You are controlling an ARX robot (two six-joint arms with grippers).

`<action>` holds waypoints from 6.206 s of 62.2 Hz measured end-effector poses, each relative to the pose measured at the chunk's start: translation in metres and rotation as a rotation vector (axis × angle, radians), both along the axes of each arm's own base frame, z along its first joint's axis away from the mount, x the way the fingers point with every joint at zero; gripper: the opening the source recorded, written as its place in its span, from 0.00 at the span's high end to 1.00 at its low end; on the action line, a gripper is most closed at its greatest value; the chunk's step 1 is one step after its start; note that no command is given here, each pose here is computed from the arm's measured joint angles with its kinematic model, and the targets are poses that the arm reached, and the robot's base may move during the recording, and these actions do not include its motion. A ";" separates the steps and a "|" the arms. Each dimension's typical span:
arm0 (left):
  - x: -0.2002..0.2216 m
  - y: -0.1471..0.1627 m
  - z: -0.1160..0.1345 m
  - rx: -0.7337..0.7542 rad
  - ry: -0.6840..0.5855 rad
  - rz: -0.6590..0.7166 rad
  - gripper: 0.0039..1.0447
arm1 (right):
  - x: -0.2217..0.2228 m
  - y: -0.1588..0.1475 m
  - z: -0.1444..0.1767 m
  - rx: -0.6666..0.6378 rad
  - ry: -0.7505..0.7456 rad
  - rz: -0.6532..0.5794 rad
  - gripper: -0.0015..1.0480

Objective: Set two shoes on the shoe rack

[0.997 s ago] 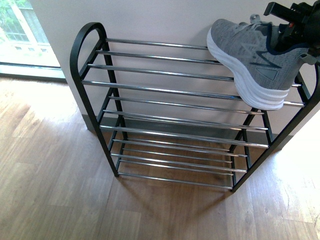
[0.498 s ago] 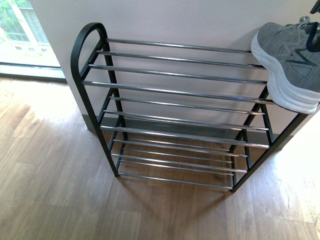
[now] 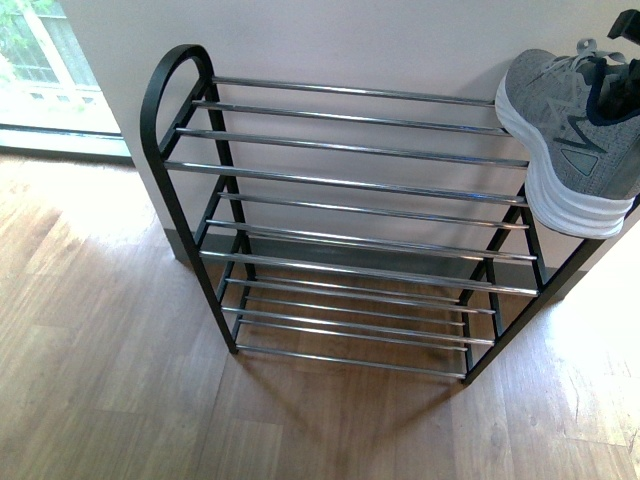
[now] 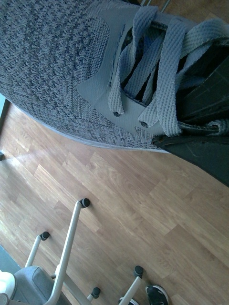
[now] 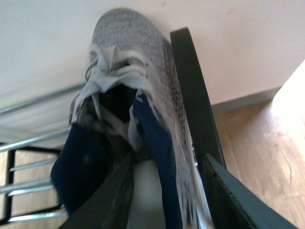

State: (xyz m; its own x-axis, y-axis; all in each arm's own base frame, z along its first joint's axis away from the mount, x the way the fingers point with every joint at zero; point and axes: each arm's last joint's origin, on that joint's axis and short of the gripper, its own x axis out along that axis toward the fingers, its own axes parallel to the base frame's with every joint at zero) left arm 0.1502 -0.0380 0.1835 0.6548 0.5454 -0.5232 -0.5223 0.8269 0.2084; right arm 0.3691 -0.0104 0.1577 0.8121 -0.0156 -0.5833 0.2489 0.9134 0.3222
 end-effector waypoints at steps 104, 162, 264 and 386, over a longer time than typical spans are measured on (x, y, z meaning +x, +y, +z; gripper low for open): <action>0.000 0.000 0.000 0.000 0.000 0.000 0.99 | -0.215 0.010 0.011 -0.399 -0.612 0.141 0.99; 0.000 0.000 0.000 0.000 0.000 0.000 0.99 | -0.252 0.010 0.015 -0.401 -0.630 0.137 0.99; 0.130 -0.049 0.030 -0.272 -0.145 -0.247 0.99 | -0.272 0.010 0.012 -0.400 -0.625 0.138 0.09; 0.304 -0.219 -0.005 -0.620 0.184 -0.599 0.63 | -0.272 0.010 0.012 -0.400 -0.625 0.140 0.09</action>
State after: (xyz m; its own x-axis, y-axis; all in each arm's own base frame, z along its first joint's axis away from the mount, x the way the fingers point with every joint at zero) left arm 0.4537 -0.2571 0.1783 0.6158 -0.2800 -0.7364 0.0330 0.9431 -0.3310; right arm 0.0968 -0.0001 0.1698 0.9999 -0.0015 0.0154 0.0015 1.0000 0.0029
